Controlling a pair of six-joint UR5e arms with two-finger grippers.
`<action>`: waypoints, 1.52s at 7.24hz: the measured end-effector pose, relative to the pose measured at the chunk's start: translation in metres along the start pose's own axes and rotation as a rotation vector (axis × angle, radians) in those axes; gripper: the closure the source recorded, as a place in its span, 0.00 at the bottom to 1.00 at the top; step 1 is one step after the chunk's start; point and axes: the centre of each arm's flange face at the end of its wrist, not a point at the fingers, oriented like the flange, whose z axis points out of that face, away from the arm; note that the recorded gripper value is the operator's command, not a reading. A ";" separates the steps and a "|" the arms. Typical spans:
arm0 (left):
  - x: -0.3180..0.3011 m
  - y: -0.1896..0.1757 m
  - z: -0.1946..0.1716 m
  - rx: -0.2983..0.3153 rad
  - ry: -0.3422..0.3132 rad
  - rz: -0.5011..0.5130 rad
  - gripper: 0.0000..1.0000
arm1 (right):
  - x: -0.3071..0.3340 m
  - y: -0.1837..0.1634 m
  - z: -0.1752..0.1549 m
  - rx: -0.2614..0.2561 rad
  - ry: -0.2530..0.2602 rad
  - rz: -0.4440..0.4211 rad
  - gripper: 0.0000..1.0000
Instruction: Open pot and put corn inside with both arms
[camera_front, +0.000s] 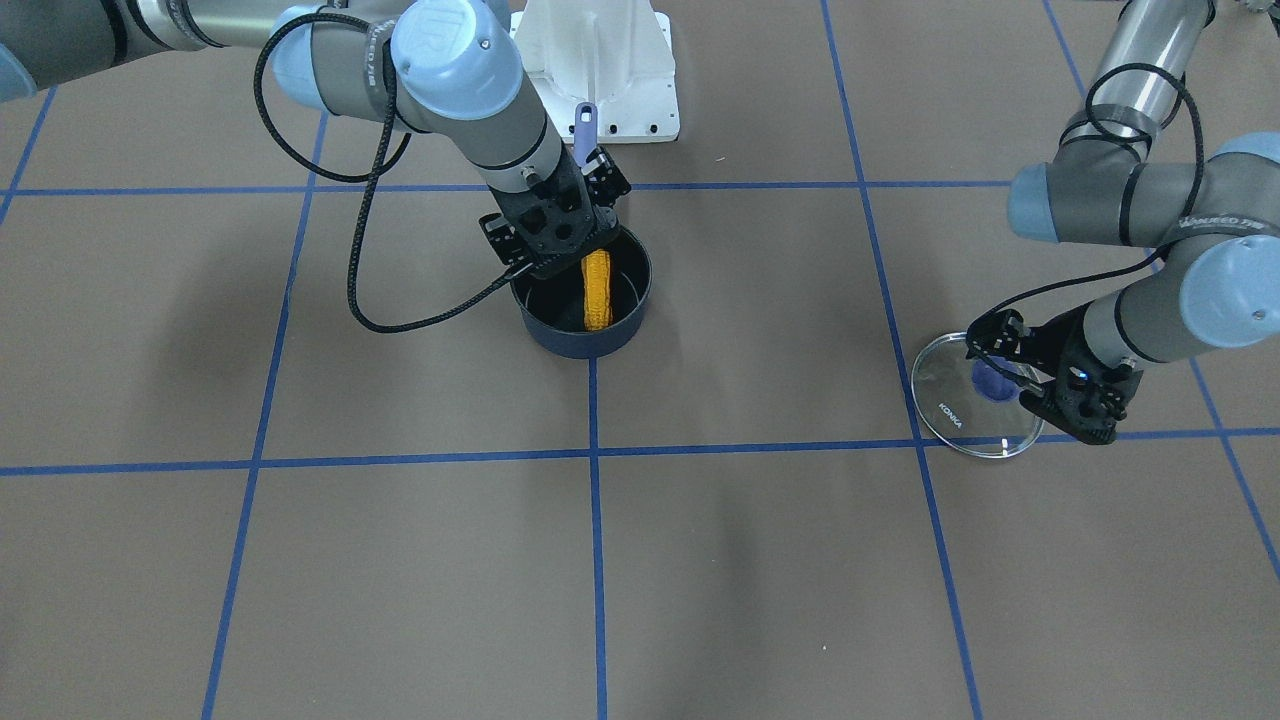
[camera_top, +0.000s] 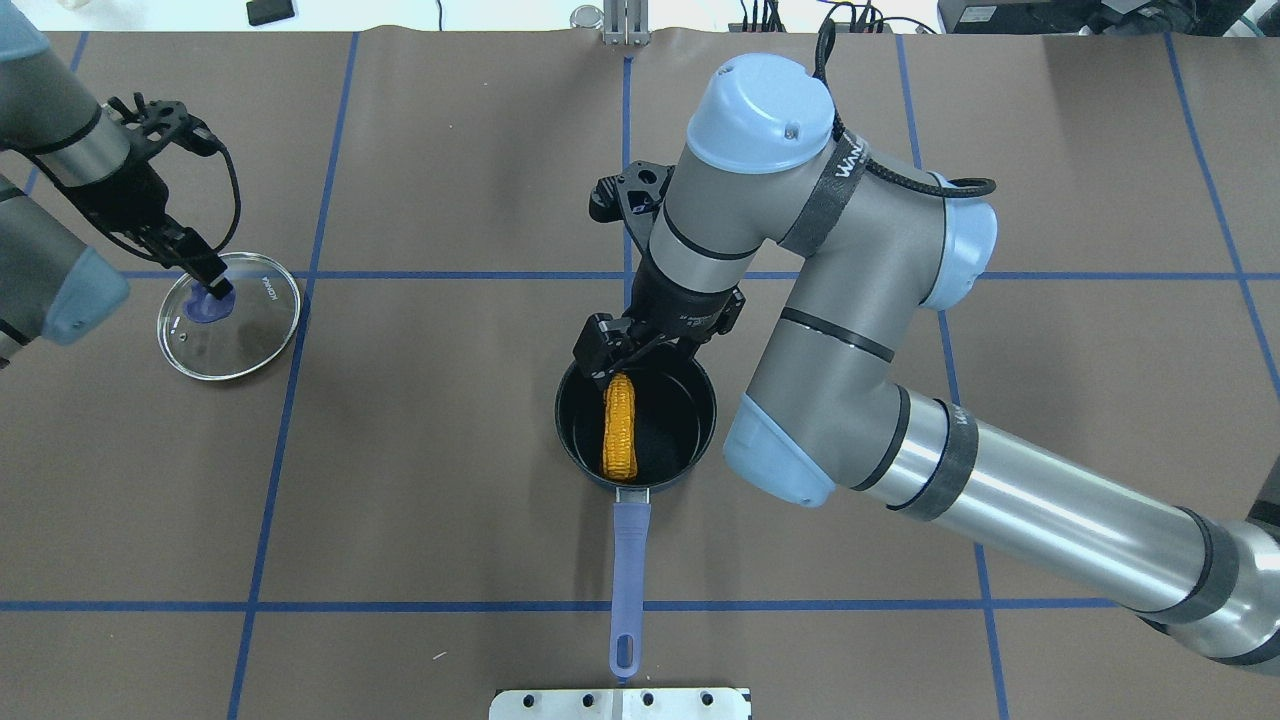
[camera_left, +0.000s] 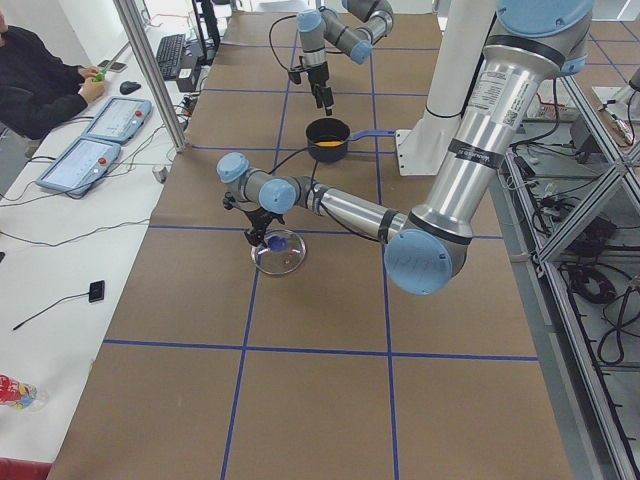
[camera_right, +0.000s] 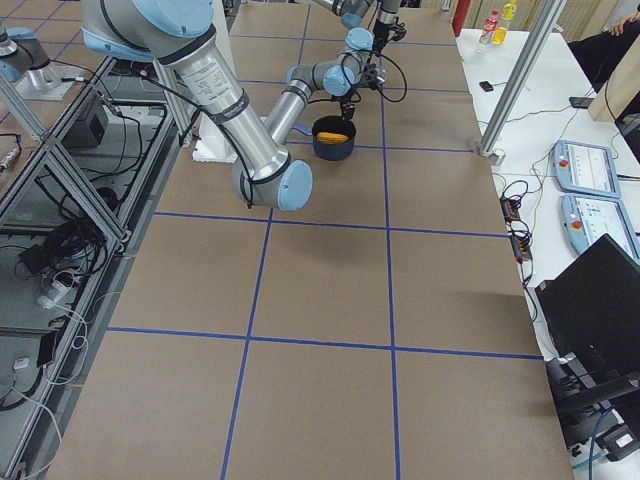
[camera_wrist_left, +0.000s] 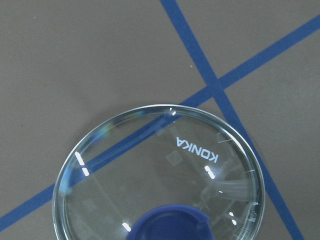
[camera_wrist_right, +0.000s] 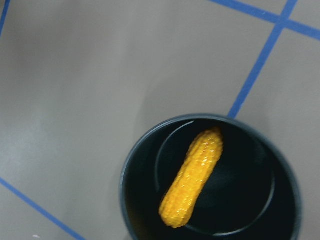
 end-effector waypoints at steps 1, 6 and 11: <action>-0.022 0.004 -0.028 0.040 -0.015 -0.034 0.00 | 0.024 -0.006 -0.014 0.022 0.015 0.027 0.00; -0.126 0.061 -0.103 0.130 -0.103 -0.198 0.00 | 0.200 -0.007 -0.078 0.126 0.197 0.009 0.00; -0.206 0.128 -0.104 0.093 -0.174 -0.219 0.00 | 0.416 0.071 -0.128 0.074 0.336 0.085 0.00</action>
